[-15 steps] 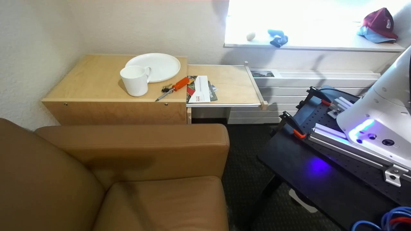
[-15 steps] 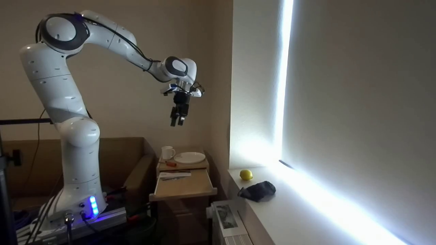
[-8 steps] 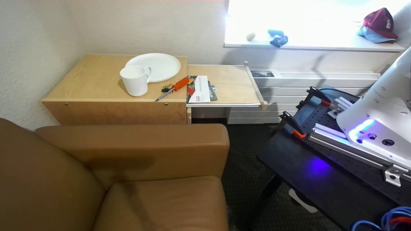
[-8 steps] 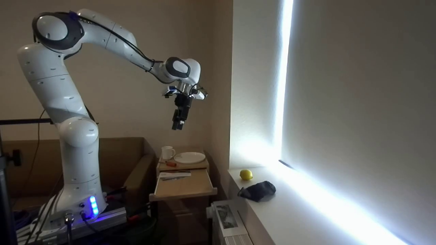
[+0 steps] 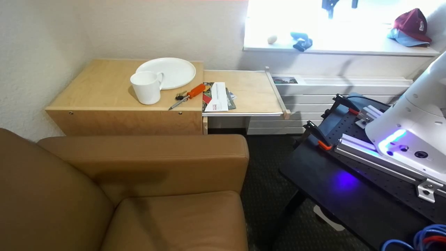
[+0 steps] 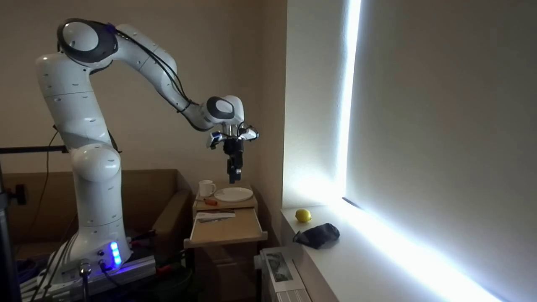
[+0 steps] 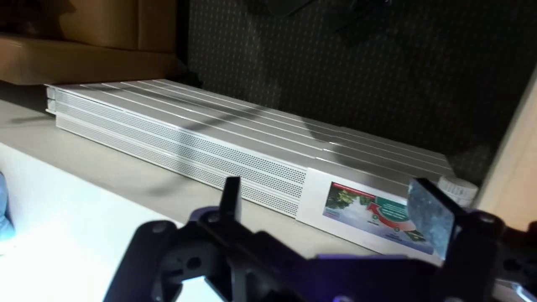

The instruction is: Close the top compartment of the dresser

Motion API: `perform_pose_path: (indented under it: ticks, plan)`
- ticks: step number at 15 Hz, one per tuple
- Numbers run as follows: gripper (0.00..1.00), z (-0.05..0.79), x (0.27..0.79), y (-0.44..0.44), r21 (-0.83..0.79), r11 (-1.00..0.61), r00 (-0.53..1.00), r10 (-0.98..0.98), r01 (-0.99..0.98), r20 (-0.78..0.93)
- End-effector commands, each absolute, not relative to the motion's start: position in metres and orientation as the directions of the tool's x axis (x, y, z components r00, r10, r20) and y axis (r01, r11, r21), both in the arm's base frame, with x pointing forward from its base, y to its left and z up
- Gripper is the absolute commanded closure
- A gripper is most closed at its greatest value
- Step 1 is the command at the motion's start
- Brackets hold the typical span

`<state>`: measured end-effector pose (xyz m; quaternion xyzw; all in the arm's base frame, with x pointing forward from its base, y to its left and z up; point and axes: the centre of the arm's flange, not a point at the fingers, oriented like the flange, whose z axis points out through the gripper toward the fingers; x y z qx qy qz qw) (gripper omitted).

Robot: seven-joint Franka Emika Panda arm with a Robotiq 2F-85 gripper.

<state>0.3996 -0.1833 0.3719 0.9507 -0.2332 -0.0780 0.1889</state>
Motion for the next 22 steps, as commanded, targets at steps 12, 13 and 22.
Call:
perform_pose_path:
  ticks: [12, 13, 22]
  plan:
    - [0.00, 0.236, 0.388, -0.196, 0.414, -0.792, 0.757, -0.583, -0.448, -0.295]
    - [0.00, 0.219, 0.393, -0.193, 0.427, -0.769, 0.745, -0.611, -0.477, -0.268]
    - [0.00, 0.101, 0.418, -0.161, 0.435, -0.635, 0.659, -0.743, -0.638, -0.118]
